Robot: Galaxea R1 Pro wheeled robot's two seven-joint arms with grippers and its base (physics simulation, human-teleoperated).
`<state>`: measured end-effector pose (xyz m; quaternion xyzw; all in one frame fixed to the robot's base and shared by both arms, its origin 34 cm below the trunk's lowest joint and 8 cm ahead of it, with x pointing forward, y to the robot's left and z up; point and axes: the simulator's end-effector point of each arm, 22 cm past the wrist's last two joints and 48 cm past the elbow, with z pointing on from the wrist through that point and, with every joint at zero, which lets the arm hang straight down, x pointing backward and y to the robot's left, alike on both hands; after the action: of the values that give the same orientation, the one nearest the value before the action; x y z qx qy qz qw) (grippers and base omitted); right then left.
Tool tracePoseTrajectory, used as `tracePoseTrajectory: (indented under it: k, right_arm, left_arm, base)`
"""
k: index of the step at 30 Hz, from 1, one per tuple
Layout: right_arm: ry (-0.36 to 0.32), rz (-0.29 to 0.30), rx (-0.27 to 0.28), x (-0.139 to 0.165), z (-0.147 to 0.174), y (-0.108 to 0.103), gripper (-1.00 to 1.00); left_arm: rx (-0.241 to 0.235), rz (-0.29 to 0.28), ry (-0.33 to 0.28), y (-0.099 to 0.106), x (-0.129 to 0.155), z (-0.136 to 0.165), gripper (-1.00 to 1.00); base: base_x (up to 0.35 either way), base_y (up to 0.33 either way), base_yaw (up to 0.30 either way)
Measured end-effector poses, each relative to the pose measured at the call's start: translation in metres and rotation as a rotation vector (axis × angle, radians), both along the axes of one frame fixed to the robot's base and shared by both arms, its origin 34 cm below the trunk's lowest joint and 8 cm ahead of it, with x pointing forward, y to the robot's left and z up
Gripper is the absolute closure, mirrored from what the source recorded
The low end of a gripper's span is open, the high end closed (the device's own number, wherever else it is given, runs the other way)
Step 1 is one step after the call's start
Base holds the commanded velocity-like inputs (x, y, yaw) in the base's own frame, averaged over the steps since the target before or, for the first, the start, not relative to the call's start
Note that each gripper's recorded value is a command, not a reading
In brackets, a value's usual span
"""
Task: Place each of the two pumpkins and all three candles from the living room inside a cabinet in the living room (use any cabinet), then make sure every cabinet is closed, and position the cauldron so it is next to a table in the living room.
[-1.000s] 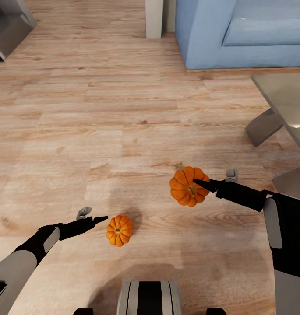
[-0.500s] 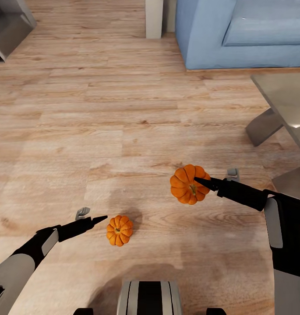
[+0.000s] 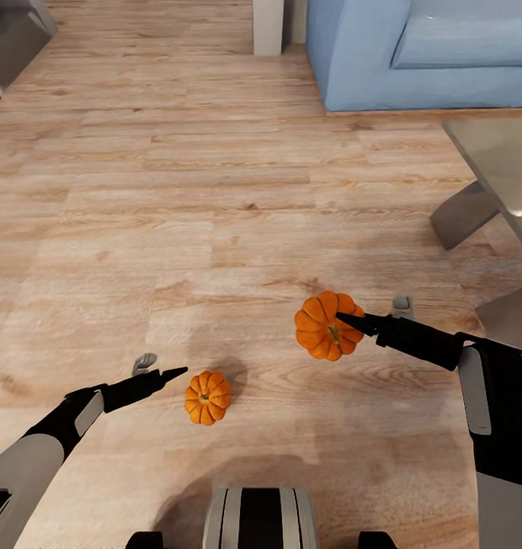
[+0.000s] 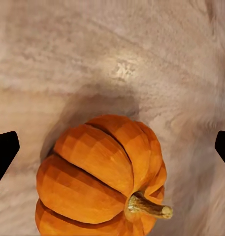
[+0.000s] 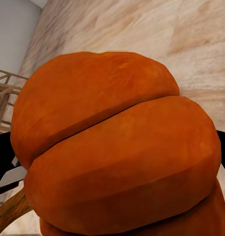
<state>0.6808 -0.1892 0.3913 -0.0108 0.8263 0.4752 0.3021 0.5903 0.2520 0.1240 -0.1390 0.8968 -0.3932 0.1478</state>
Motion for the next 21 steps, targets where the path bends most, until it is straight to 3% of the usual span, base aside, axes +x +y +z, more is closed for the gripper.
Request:
tracePoseTrajectory:
  k: [2,7,10,14,21]
  right_arm:
    - [0.012,0.0,-0.001,-0.001,-0.006,0.0,1.0]
    - [0.021,0.001,0.002,-0.003,-0.011,0.0,1.0]
    - [0.021,0.001,0.002,-0.003,-0.011,0.0,1.0]
    - [0.019,0.005,0.008,-0.003,-0.009,0.001,1.0]
    - [0.015,0.011,0.018,-0.004,-0.007,0.003,1.0]
  left_arm:
    - [-0.007,0.002,0.027,-0.001,-0.004,-0.004,-1.0]
    - [-0.075,-0.026,0.004,-0.009,-0.005,0.006,-1.0]
    - [-0.104,-0.077,-0.005,-0.017,-0.012,0.011,-1.0]
    - [-0.096,-0.147,0.008,-0.022,-0.024,0.009,-1.0]
    - [-0.09,-0.182,0.02,-0.024,-0.032,0.007,-1.0]
  base:
    - [0.0,0.0,0.0]
    - [0.0,0.0,0.0]
    - [0.0,0.0,0.0]
    - [0.0,0.0,0.0]
    - [0.0,0.0,0.0]
